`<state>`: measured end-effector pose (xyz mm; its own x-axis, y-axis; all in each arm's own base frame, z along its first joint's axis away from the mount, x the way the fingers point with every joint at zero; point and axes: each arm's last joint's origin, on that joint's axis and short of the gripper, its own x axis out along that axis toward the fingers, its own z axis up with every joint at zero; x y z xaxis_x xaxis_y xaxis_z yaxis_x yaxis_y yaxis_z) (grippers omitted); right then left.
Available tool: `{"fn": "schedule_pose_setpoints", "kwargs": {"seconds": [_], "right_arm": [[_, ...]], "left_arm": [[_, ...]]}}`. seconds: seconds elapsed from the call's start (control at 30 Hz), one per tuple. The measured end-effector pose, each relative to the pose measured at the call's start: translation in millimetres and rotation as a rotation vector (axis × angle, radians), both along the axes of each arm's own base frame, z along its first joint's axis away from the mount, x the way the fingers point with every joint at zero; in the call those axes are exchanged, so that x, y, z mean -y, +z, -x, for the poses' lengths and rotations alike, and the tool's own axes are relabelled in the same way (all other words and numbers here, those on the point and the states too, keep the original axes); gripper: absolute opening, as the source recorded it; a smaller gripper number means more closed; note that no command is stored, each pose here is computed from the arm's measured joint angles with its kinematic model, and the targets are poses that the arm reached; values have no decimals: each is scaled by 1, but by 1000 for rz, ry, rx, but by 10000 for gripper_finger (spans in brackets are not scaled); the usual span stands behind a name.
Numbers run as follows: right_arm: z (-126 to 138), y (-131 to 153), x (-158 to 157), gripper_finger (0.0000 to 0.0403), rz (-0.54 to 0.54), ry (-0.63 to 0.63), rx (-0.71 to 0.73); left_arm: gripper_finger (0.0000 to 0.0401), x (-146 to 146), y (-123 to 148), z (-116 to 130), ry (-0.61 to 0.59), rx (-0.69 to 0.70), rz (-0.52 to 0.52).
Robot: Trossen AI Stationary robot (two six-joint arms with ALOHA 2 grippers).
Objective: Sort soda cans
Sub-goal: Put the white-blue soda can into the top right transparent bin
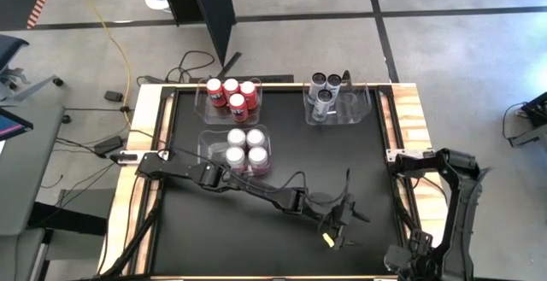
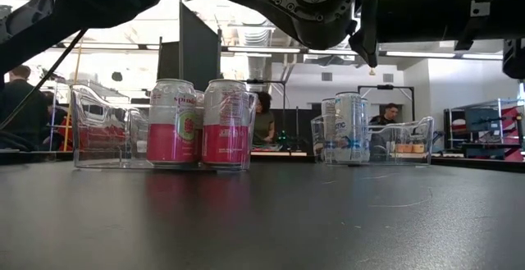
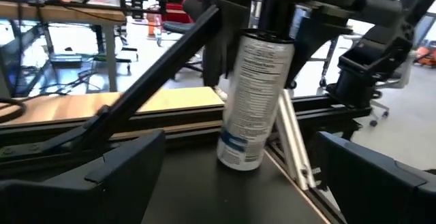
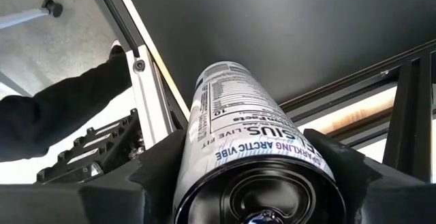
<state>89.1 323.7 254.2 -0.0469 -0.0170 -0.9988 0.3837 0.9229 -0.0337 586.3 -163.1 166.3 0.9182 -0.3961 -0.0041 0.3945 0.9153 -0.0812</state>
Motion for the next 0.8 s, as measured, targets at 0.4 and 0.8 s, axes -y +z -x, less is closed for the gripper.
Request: {"fn": "schedule_pose_setpoints", "kwargs": {"seconds": [0.4, 0.8], "right_arm": [[-30, 11, 16, 261, 43, 57, 15], [-78, 41, 49, 261, 116, 175, 30]], "left_arm": [[368, 20, 87, 33, 94, -84, -270], [368, 17, 208, 101, 209, -61, -437]]}}
